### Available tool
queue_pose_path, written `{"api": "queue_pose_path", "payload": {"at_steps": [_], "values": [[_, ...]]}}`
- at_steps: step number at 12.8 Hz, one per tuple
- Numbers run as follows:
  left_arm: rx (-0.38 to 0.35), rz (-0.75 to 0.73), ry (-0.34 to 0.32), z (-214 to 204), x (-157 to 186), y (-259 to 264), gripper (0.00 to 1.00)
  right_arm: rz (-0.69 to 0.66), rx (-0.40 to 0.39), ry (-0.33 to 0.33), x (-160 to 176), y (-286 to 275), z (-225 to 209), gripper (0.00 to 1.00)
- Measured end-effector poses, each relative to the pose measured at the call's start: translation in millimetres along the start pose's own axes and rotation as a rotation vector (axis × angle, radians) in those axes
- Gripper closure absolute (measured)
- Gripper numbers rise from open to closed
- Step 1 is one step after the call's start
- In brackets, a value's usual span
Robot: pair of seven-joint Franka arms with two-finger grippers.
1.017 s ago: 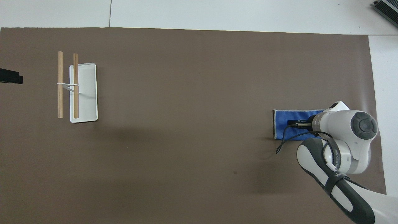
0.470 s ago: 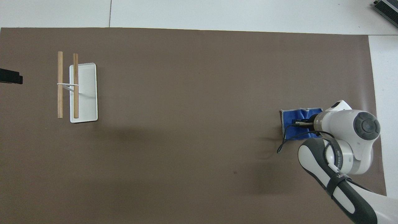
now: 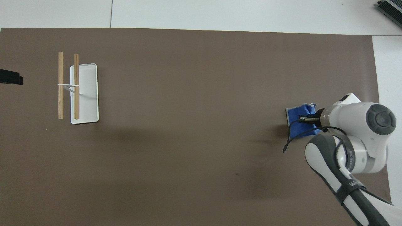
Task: Right arm passes towel to left arm to hang
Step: 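Lift the blue towel with the right gripper toward the table center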
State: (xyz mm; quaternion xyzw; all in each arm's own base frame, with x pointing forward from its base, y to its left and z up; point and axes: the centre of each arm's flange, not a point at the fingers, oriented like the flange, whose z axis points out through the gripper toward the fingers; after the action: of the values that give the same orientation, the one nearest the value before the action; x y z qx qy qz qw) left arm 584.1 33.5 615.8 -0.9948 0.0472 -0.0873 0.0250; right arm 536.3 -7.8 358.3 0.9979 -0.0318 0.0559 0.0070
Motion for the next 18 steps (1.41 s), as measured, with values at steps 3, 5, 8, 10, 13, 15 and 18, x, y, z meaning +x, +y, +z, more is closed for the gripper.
{"api": "queue_pose_path", "payload": {"at_steps": [3, 5, 8, 10, 13, 15, 18], "values": [[0.000, 0.000, 0.000, 0, 0, 0, 0.00, -0.034, 0.008, 0.003, 31, -33, -91, 0.86], [0.000, 0.000, 0.000, 0, 0, 0, 0.00, -0.048, 0.084, 0.017, 40, -74, -134, 0.86], [0.000, 0.000, 0.000, 0, 0, 0, 0.00, 0.005, 0.258, -0.002, 39, -110, -152, 0.86], [0.000, 0.000, 0.000, 0, 0, 0, 0.00, 0.105, 0.372, -0.038, 37, -129, -153, 0.86], [0.000, 0.000, 0.000, 0, 0, 0, 0.00, 0.215, 0.460, -0.041, 32, -175, -167, 0.86], [0.000, 0.000, 0.000, 0, 0, 0, 0.00, 0.279, 0.522, -0.007, 27, -214, -175, 0.86], [0.000, 0.000, 0.000, 0, 0, 0, 0.00, 0.360, 0.651, 0.016, 20, -270, -169, 0.86]]}}
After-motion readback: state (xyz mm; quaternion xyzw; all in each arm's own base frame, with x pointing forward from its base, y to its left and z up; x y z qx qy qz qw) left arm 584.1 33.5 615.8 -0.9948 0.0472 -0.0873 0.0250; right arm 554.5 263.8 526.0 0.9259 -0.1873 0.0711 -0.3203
